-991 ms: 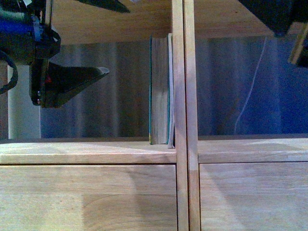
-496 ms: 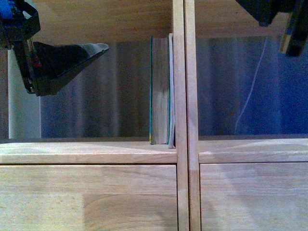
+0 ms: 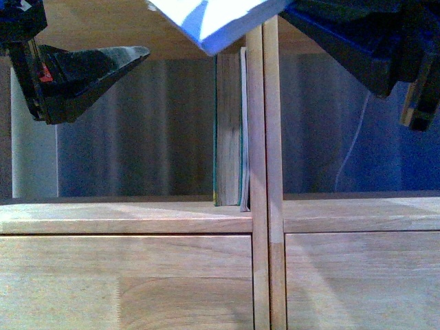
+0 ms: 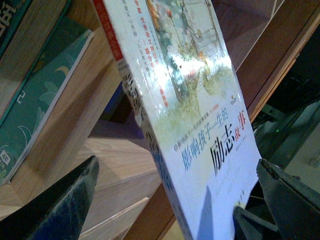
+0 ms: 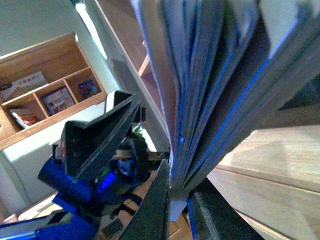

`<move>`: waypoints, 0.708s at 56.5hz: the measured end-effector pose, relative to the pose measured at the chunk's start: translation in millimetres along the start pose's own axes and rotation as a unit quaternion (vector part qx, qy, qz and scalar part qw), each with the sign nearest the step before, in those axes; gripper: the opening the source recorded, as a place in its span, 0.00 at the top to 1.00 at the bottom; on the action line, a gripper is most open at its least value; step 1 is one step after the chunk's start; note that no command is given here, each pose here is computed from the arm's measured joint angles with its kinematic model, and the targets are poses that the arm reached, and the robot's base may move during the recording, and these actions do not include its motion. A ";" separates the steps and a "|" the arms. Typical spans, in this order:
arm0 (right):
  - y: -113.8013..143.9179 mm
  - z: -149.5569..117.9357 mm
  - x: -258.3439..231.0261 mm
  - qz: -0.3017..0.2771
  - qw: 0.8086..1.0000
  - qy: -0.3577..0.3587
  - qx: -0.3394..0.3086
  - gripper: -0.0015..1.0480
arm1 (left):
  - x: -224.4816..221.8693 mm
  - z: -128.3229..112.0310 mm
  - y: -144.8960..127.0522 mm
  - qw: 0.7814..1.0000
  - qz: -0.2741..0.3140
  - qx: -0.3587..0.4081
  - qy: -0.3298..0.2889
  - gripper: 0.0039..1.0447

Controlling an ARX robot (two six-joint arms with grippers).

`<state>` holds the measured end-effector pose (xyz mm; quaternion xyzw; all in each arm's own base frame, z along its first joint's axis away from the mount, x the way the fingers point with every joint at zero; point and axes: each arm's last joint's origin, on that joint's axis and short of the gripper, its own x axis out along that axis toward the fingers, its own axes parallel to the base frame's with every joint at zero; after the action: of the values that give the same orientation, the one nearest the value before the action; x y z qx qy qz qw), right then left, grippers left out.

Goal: Organize books on shelf

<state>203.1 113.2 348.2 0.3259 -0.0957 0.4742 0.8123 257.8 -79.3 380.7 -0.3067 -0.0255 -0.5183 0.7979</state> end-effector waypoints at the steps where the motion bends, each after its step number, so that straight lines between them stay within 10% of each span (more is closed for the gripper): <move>1: 1.5 -2.8 0.6 0.003 1.000 0.005 0.002 0.93 | 0.3 -0.3 -0.2 1.000 -0.001 0.000 0.000 0.07; 9: 16.8 -21.6 6.9 0.028 0.999 0.037 0.013 0.93 | 4.9 -4.5 -3.5 1.000 -0.008 -0.007 0.005 0.08; 33: 27.4 -28.6 8.8 0.034 0.998 0.048 0.018 0.93 | -3.2 5.9 -22.4 0.996 -0.084 -0.010 -0.032 0.73; 40: 26.3 -29.8 8.6 0.033 0.998 0.056 0.025 0.78 | -5.6 7.7 -21.7 0.996 -0.082 -0.013 -0.031 0.83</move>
<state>181.1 146.6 340.8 0.3159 -0.0491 0.5201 0.7920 239.1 -76.8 395.1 -0.3301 -0.0685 -0.5723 0.7475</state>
